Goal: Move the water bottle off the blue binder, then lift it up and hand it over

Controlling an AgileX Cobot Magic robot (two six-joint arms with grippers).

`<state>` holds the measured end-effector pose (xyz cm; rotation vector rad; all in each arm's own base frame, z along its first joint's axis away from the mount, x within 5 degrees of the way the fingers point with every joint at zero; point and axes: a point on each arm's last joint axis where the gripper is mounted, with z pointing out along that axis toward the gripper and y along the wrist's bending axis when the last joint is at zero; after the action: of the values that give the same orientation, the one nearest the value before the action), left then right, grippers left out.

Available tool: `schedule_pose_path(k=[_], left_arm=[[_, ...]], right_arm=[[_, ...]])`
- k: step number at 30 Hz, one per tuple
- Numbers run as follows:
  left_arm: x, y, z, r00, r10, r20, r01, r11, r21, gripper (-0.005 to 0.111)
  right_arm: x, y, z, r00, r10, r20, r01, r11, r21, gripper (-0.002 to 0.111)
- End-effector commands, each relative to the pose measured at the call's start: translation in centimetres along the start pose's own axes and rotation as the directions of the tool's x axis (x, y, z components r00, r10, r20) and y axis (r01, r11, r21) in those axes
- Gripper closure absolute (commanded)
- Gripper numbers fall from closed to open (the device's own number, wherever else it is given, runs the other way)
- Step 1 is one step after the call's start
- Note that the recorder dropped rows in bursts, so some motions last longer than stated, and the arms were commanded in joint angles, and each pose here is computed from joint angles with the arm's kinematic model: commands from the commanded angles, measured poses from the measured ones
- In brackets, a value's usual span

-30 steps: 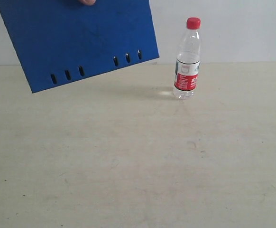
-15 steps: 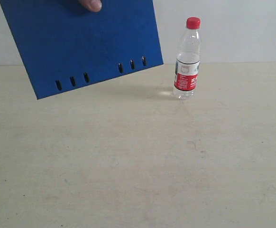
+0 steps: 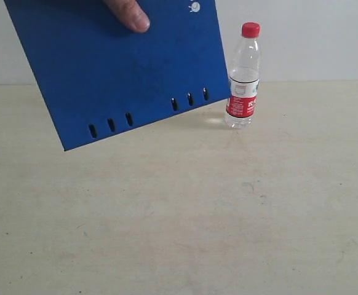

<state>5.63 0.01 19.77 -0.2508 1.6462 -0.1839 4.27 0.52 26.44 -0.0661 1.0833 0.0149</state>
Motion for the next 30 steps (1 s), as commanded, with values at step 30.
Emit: schedule_pose_path(k=[30], left_arm=[[0.1, 0.0, 0.0, 1.000, -0.012, 0.001, 0.012, 1.000, 0.000, 0.102]], right_arm=[[7.6, -0.1, -2.8, 0.748, 0.105, -0.655, -0.073, 0.994, 0.076, 0.109]])
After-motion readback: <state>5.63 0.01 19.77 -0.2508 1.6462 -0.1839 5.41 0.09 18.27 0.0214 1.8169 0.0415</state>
